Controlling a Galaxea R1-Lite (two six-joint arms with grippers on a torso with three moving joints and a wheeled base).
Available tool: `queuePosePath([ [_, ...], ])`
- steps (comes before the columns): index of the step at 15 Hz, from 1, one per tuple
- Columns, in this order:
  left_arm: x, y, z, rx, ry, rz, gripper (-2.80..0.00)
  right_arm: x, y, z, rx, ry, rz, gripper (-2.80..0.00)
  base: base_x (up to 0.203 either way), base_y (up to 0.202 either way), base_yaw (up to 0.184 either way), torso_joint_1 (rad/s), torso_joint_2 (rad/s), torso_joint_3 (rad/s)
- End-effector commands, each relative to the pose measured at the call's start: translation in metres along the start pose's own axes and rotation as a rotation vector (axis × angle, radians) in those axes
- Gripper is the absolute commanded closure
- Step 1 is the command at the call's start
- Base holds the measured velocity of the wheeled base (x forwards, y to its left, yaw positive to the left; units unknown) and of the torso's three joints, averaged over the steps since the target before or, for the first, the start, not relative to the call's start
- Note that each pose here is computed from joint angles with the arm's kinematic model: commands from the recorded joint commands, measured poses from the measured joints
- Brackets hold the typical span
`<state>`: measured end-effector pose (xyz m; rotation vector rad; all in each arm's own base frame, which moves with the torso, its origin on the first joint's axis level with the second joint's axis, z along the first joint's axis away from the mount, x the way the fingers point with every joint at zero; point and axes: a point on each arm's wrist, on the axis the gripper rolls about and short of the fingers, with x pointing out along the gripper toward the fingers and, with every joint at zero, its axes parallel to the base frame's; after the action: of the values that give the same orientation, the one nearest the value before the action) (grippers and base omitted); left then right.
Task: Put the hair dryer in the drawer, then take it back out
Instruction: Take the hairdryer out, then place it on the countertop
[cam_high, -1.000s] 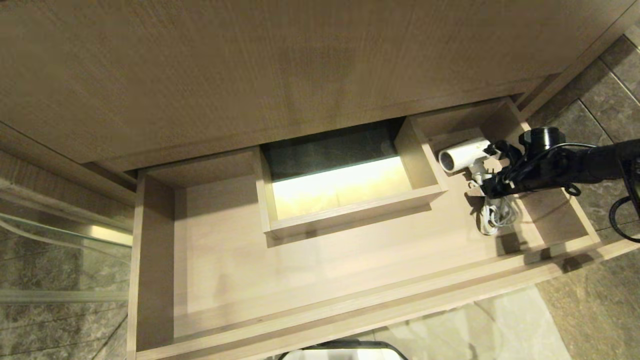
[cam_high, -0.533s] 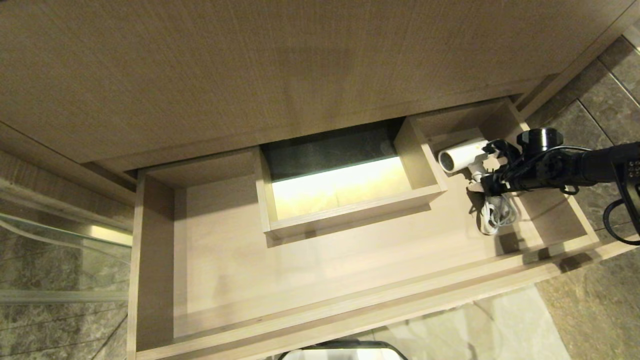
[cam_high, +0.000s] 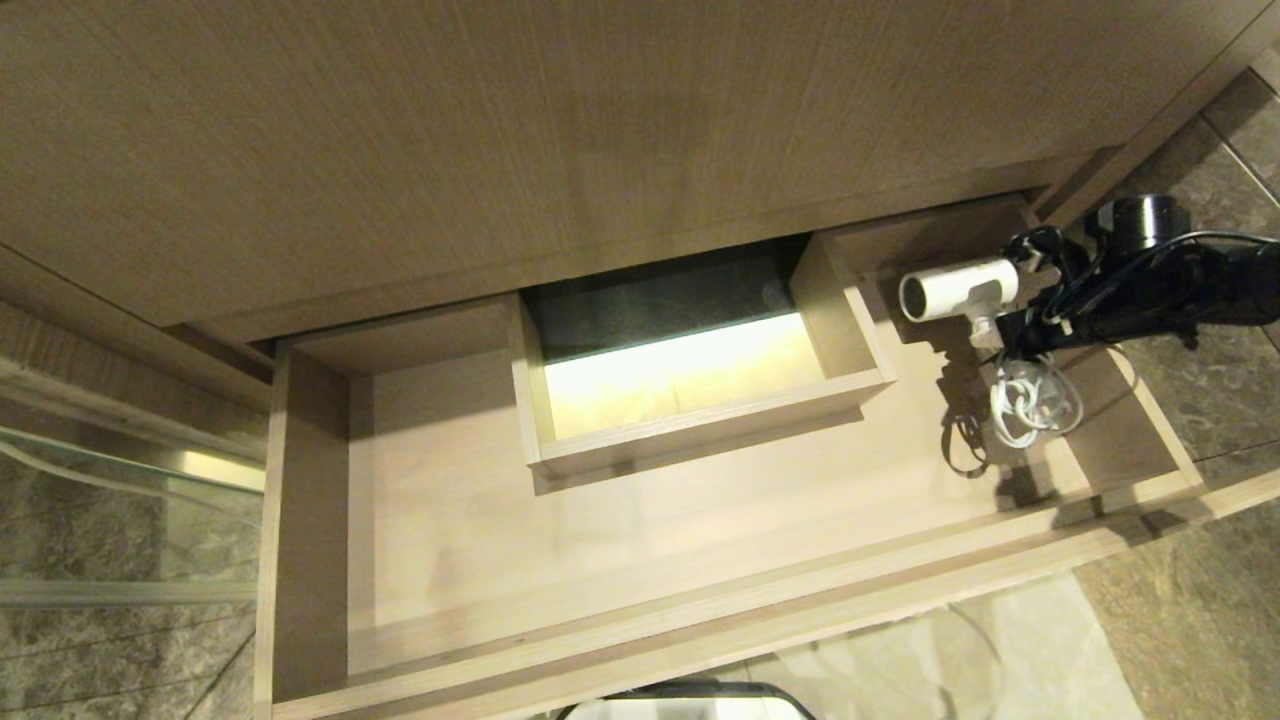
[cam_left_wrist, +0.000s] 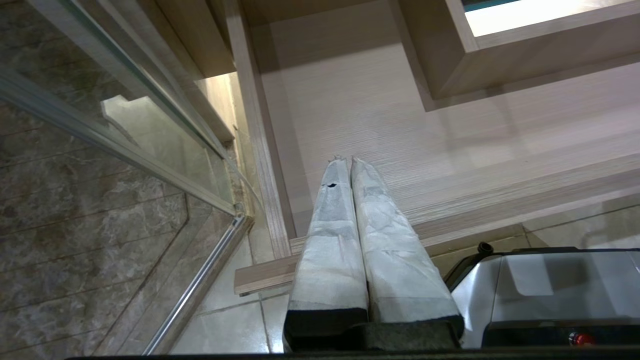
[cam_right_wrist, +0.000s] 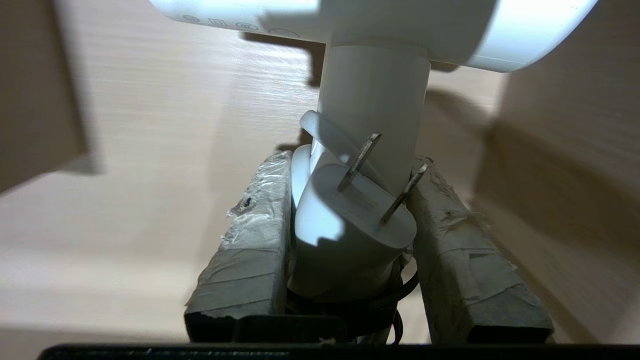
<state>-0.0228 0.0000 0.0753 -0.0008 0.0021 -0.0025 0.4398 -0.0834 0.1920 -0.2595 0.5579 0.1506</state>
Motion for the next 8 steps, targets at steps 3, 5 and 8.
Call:
queuePosePath([
  [3, 0.000, 0.000, 0.000, 0.000, -0.002, 0.001, 0.00, -0.116, 0.017, 0.019, -0.013, -0.058, -0.034, 0.00, 0.000, 0.000, 0.000, 0.000, 0.00, 0.000],
  [5, 0.000, 0.000, 0.000, -0.001, 0.001, 0.001, 0.00, -0.155, 0.031, 0.010, -0.009, -0.039, -0.030, 0.00, 0.000, 0.000, 0.000, 0.000, 0.00, 0.000],
  [8, 0.000, 0.000, 0.000, -0.001, -0.001, 0.001, 0.00, -0.211, 0.052, -0.004, -0.015, -0.053, -0.050, 0.00, 0.000, 0.000, 0.000, 0.000, 0.00, 0.000],
])
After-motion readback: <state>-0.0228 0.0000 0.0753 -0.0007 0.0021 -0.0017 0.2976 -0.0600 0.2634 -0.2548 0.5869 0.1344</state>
